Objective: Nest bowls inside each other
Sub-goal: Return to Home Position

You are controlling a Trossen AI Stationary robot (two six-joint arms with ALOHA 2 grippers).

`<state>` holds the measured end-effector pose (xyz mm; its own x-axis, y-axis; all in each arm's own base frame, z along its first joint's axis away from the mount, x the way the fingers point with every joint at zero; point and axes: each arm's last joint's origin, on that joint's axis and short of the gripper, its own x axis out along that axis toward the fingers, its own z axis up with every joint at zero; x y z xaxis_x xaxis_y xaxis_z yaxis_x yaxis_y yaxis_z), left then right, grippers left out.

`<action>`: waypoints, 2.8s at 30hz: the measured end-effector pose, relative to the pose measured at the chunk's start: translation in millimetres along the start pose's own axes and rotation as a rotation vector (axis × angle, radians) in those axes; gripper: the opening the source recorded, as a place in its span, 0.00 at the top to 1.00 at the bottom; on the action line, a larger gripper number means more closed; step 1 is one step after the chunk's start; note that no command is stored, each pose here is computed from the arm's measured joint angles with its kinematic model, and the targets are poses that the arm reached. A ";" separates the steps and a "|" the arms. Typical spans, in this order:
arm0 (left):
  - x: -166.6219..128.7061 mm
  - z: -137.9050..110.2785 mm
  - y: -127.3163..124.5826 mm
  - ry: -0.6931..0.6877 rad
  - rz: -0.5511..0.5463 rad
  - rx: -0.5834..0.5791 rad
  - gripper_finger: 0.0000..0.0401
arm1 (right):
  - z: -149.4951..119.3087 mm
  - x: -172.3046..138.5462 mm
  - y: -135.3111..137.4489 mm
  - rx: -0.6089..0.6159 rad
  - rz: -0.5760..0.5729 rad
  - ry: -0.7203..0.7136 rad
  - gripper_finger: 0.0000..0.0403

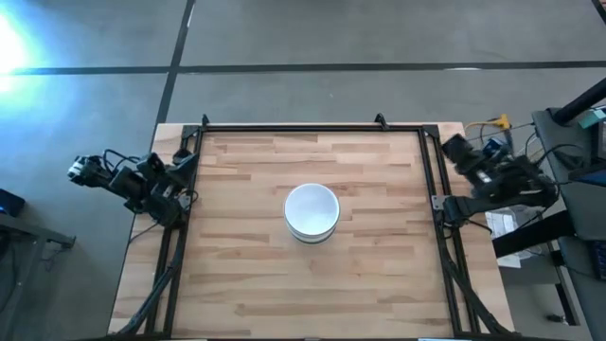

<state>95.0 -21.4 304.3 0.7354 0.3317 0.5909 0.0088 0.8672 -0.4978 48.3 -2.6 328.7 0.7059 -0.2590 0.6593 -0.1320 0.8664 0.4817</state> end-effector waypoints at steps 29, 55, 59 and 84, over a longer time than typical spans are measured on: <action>-26.4 68.0 19.6 0.035 0.175 0.166 1.00 | 71.3 -18.9 9.5 -0.223 -0.273 0.128 0.98; -28.3 48.7 24.6 0.109 0.154 0.077 1.00 | -15.8 67.5 30.4 -0.262 -0.192 0.391 0.98; -28.3 48.7 24.7 0.109 0.154 0.077 1.00 | -18.5 92.6 39.5 -0.165 -0.038 0.450 0.98; -28.1 50.6 24.2 0.093 0.154 0.127 1.00 | 33.9 12.0 9.9 -0.036 -0.033 0.154 0.98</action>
<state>40.3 9.1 307.8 0.7809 0.4332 0.4500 -0.1896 0.8509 -0.4900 31.8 -11.6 361.0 0.8084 -0.2210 0.5456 -0.0842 0.8739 0.4787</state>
